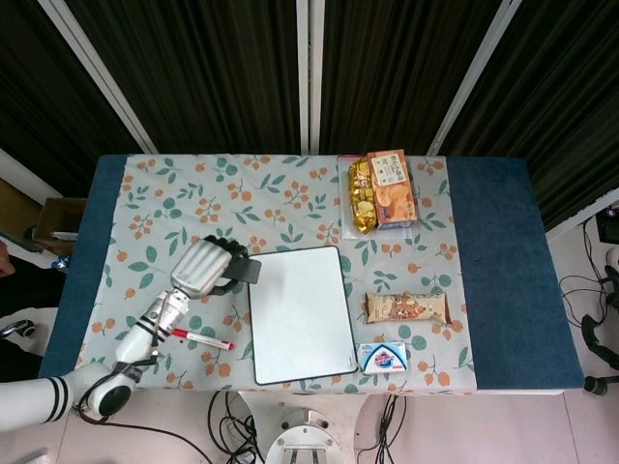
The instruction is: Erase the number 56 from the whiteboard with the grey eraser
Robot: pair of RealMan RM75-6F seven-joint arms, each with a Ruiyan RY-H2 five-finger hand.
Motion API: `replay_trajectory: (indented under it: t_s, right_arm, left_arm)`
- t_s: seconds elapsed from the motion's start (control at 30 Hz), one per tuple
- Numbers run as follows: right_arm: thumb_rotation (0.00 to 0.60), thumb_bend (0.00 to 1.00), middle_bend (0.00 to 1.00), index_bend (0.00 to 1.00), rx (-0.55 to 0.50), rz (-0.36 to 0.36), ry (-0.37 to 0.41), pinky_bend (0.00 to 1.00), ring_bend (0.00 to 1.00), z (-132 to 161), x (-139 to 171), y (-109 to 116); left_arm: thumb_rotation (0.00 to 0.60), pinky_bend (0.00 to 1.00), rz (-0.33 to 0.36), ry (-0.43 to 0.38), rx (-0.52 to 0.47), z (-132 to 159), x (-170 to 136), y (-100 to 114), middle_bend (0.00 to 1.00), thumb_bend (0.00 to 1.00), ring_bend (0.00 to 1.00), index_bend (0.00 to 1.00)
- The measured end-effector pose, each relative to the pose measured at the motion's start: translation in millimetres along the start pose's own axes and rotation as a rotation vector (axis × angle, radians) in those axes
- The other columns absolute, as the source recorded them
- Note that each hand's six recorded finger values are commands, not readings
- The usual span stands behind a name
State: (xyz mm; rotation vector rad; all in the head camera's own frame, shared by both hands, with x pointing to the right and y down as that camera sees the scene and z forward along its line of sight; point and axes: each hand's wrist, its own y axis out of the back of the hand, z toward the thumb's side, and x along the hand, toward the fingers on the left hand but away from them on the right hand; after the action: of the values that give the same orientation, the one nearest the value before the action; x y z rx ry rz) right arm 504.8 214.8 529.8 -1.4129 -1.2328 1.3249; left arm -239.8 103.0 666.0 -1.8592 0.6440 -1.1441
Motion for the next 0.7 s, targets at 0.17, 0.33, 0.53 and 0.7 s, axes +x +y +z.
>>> replay_trajectory:
  t_s: [0.17, 0.33, 0.53, 0.7]
  right_arm:
    - [0.6, 0.35, 0.0, 0.0, 0.002, 0.015, 0.014, 0.0, 0.0, 6, -3, -6]
    - [0.6, 0.35, 0.0, 0.0, 0.011, 0.027, 0.019, 0.0, 0.0, 9, -4, -9]
    - [0.6, 0.35, 0.0, 0.0, 0.013, 0.031, 0.014, 0.0, 0.0, 10, -3, -10]
    - [0.6, 0.35, 0.0, 0.0, 0.013, 0.028, 0.012, 0.0, 0.0, 9, -3, -10]
  left_arm:
    - [0.6, 0.55, -0.008, 0.082, -0.02, -51, -16, -16, 0.56, 0.35, 0.52, 0.62]
    - [0.6, 0.55, -0.038, 0.147, -0.02, -96, -34, -44, 0.55, 0.34, 0.51, 0.6]
    - [0.6, 0.53, -0.079, 0.141, -0.054, -104, -46, -76, 0.51, 0.32, 0.47, 0.53]
    - [0.6, 0.37, -0.098, 0.117, -0.053, -98, -46, -83, 0.22, 0.13, 0.25, 0.19]
